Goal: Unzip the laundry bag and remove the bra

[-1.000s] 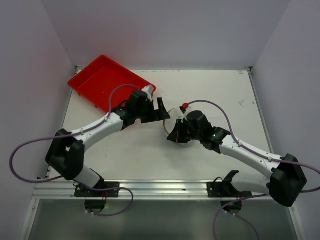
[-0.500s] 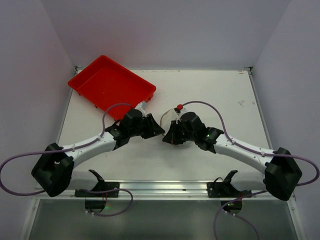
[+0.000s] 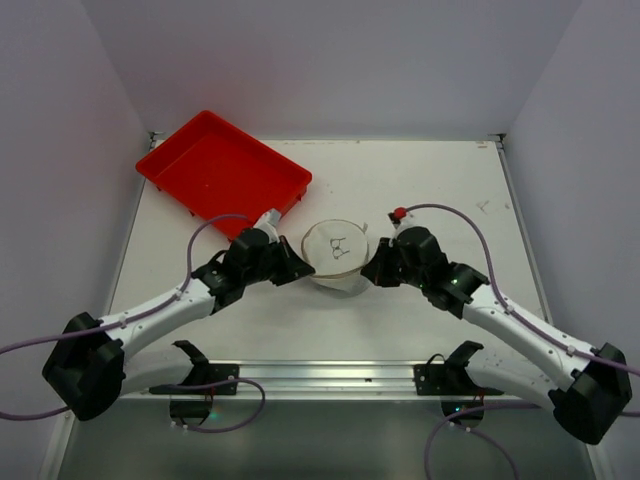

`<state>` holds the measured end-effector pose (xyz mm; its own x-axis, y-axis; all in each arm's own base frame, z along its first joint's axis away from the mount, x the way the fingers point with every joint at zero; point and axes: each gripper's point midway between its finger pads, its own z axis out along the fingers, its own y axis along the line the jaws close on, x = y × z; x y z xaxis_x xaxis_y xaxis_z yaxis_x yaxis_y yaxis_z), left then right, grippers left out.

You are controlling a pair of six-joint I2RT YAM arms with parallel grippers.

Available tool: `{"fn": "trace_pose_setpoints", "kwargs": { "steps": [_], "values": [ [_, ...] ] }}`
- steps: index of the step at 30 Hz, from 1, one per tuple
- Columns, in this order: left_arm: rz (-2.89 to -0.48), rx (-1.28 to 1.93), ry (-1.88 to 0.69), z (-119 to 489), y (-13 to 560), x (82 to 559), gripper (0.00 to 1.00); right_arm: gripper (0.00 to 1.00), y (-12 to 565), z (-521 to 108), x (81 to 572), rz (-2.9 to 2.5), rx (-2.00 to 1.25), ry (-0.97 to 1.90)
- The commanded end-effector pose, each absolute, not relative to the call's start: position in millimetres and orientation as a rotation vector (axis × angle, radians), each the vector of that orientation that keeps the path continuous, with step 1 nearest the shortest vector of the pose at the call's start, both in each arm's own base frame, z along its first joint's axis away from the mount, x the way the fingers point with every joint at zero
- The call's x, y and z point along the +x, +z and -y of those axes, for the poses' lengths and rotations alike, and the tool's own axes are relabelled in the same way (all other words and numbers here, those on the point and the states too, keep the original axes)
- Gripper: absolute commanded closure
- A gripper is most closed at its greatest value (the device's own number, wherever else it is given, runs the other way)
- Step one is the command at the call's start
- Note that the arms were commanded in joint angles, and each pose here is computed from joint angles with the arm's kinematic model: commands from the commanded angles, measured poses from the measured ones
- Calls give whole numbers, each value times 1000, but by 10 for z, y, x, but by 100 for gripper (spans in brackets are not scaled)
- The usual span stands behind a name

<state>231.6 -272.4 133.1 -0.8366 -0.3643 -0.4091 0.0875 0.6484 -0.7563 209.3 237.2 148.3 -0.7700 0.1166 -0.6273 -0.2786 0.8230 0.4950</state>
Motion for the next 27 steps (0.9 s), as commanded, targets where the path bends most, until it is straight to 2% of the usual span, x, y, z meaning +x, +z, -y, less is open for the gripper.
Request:
{"fn": "trace_pose_setpoints", "kwargs": {
  "steps": [1, 5, 10, 14, 17, 18, 20, 21, 23, 24, 27],
  "values": [
    [-2447, -153, -933, 2388, 1000, 2087, 100, 100, 1292, -1526, 2288, -2359, 111, 458],
    [-2458, -24, -906, 2250, 992, 1893, 100, 100, 1418, -1306, 2401, -2314, 164, 384],
    [-2478, 133, -916, 2206, 1045, 1711, 100, 100, 1597, -1617, 2486, -2285, 30, 539],
    [-2437, 100, -903, 2204, 1205, 1795, 100, 100, 1550, -1819, 2400, -2296, -70, 656],
    [-2406, 33, -905, 2217, 1293, 1885, 81, 85, 1588, -1911, 2265, -2284, -162, 689],
    [-2387, 14, -912, 2228, 1328, 1914, 71, 70, 1619, -1900, 2202, -2278, -185, 684],
    [-2358, -41, -915, 2213, 1390, 1962, 60, 59, 1702, -1903, 2136, -2249, -245, 650],
    [-2343, -61, -913, 2200, 1420, 1982, 45, 50, 1761, -1909, 2048, -2229, -294, 648],
    [-2301, -129, -899, 2147, 1501, 2038, 27, 44, 1907, -1910, 2026, -2184, -327, 635],
    [-2288, -149, -892, 2123, 1528, 2051, 14, 43, 1956, -1922, 2000, -2172, -349, 639],
    [-2245, -211, -877, 2050, 1629, 2091, 6, 40, 2165, -1981, 1957, -2121, -426, 649]
  ]
}}
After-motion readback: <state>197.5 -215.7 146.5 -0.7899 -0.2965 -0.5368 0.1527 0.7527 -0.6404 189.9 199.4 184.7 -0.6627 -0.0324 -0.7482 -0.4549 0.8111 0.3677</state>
